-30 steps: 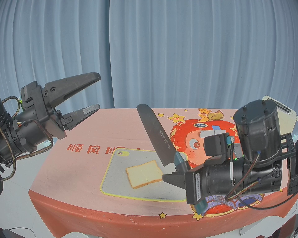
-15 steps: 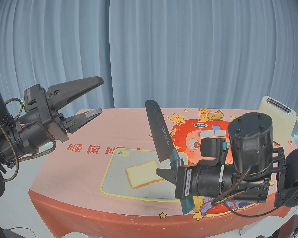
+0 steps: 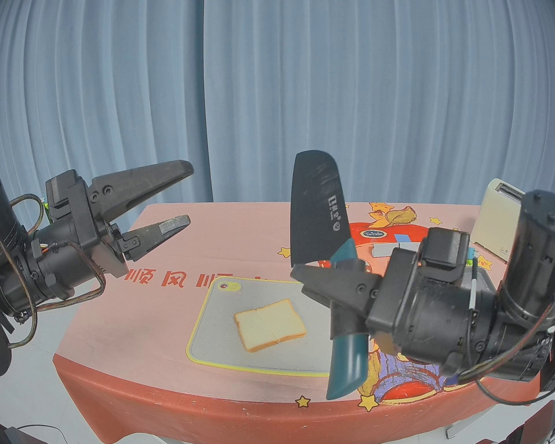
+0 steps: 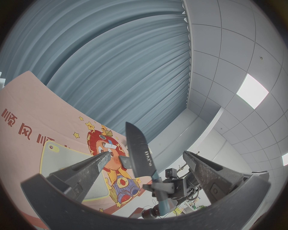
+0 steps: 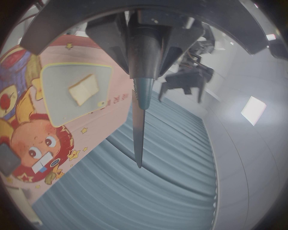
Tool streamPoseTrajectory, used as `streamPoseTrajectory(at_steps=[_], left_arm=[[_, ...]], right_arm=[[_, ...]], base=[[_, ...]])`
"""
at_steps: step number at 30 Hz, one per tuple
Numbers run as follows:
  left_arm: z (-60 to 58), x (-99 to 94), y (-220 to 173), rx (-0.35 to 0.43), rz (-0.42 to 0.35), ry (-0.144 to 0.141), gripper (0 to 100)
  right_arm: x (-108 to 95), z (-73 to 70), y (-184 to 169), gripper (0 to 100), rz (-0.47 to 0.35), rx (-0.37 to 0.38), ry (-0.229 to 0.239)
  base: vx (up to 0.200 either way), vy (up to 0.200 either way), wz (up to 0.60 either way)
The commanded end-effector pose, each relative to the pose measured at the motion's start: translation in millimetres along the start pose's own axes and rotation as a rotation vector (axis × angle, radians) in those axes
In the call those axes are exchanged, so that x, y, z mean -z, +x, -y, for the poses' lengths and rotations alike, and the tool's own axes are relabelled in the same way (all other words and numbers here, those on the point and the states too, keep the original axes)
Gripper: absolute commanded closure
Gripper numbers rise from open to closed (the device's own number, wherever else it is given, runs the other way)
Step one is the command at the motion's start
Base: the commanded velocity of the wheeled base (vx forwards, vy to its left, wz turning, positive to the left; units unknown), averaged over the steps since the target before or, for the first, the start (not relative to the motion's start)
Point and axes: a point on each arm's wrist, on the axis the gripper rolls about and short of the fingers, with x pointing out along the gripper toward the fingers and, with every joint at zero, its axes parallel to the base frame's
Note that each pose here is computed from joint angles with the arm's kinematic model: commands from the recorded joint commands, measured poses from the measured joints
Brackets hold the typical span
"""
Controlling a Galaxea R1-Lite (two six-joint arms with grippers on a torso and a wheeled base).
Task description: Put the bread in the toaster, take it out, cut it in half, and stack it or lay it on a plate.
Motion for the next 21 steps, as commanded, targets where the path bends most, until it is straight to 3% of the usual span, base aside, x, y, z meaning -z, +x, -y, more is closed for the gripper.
streamPoseTrajectory(at_steps=[1,4,8,12,17,21], left_arm=[[-0.9,1.3,-2,-0.006,0.001,-0.005,0],[0.1,1.0,-2,-0.001,0.002,-0.004,0],[0.6,0.2,-2,0.000,0.005,-0.002,0],[1.1,0.4,-2,0.001,0.005,-0.001,0],[3.8,0.2,-5,0.007,0.010,0.004,0],[4.9,-1.2,-4,0.010,0.014,0.007,0]], right_arm=[[0,7.5,-19,100,0.024,-0.052,0.073],[-7,20.4,-20,100,0.060,-0.033,0.086],[-3,38.3,-23,100,0.036,0.019,0.080],[-9,37.7,-33,100,0.050,0.001,0.094],[-19,41.2,-37,100,0.027,-0.027,0.144],[-20,35.2,-34,100,-0.064,-0.081,0.125]], base=[[0.000,0.000,0.00],[0.000,0.000,0.00],[0.000,0.000,0.00],[0.000,0.000,0.00],[0.000,0.000,0.00],[0.000,0.000,0.00]])
